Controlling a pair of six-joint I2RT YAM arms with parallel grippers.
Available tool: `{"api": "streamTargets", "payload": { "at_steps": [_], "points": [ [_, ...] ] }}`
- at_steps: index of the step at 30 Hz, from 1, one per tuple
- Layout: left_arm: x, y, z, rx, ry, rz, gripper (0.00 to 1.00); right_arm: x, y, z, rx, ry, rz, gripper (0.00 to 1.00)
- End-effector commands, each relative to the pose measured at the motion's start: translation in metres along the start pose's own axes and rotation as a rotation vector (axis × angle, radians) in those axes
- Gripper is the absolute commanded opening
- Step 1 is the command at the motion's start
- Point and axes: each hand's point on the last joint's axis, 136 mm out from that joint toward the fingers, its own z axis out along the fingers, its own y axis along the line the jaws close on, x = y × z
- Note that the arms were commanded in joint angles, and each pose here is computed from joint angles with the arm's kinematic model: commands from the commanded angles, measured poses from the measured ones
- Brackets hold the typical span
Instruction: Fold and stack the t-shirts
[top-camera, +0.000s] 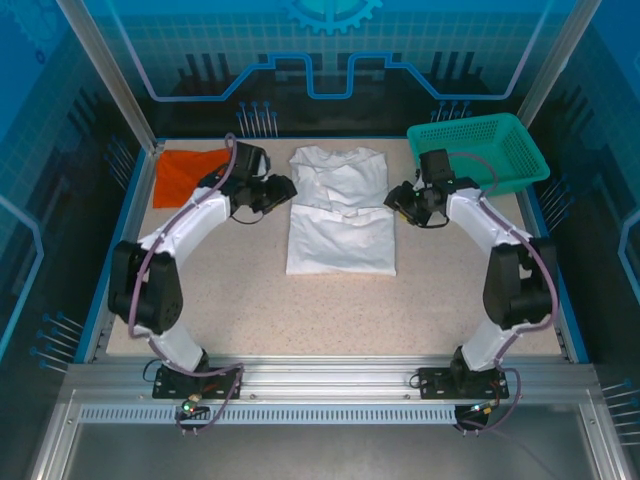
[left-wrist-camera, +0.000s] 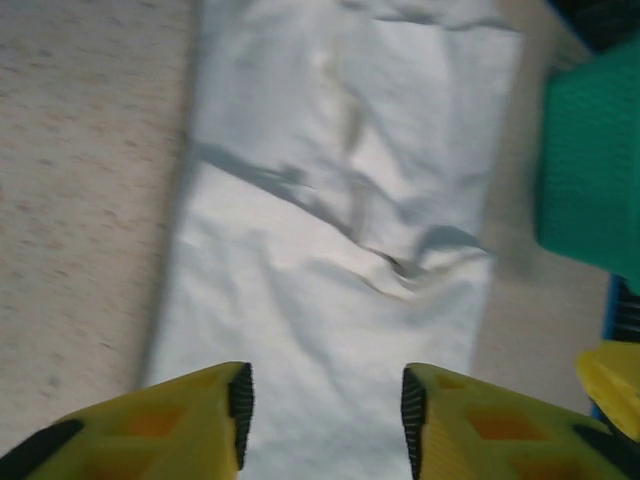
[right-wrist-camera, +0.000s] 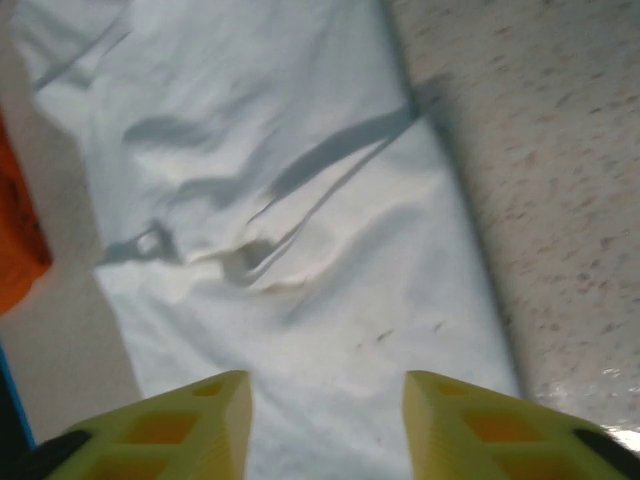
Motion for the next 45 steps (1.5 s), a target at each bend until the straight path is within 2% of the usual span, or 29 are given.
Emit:
{"api": "streamTargets", "payload": {
  "at_steps": [1,3,7,13,17,26,31,36,41,43,45],
  "points": [
    [0.067,-0.013,0.019,-0.006,0.134,0.063,0.38,0.053,0.017,0.012,-0.083,0.107,-0.095,0.32],
    [0.103,-0.021,0.035,0.016,0.216,0.09,0.36,0.079,0.016,0.019,-0.077,0.139,-0.122,0.24],
    [0.153,-0.008,0.068,-0.018,0.319,0.107,0.33,0.115,0.004,0.04,-0.033,0.203,-0.155,0.22],
    [0.163,0.059,0.09,-0.201,0.301,0.15,0.34,0.133,-0.04,0.064,0.066,0.245,-0.094,0.21],
    [0.183,0.096,0.094,-0.277,0.358,0.147,0.34,0.153,-0.066,0.071,0.122,0.321,-0.087,0.22],
    [0.246,0.158,0.049,-0.325,0.469,0.079,0.37,0.214,-0.121,0.044,0.204,0.396,-0.114,0.25],
    [0.286,0.176,0.024,-0.332,0.522,0.048,0.38,0.252,-0.141,0.03,0.248,0.443,-0.136,0.25],
    [0.309,0.185,-0.004,-0.351,0.502,0.029,0.39,0.272,-0.161,0.009,0.278,0.42,-0.125,0.28],
    [0.312,0.195,-0.034,-0.371,0.45,-0.01,0.41,0.274,-0.16,-0.014,0.242,0.366,-0.114,0.41],
    [0.304,0.194,-0.049,-0.374,0.403,-0.02,0.47,0.268,-0.157,-0.025,0.23,0.324,-0.118,0.51],
    [0.289,0.189,-0.067,-0.367,0.329,-0.017,0.52,0.26,-0.153,-0.038,0.218,0.272,-0.135,0.56]
  ]
}}
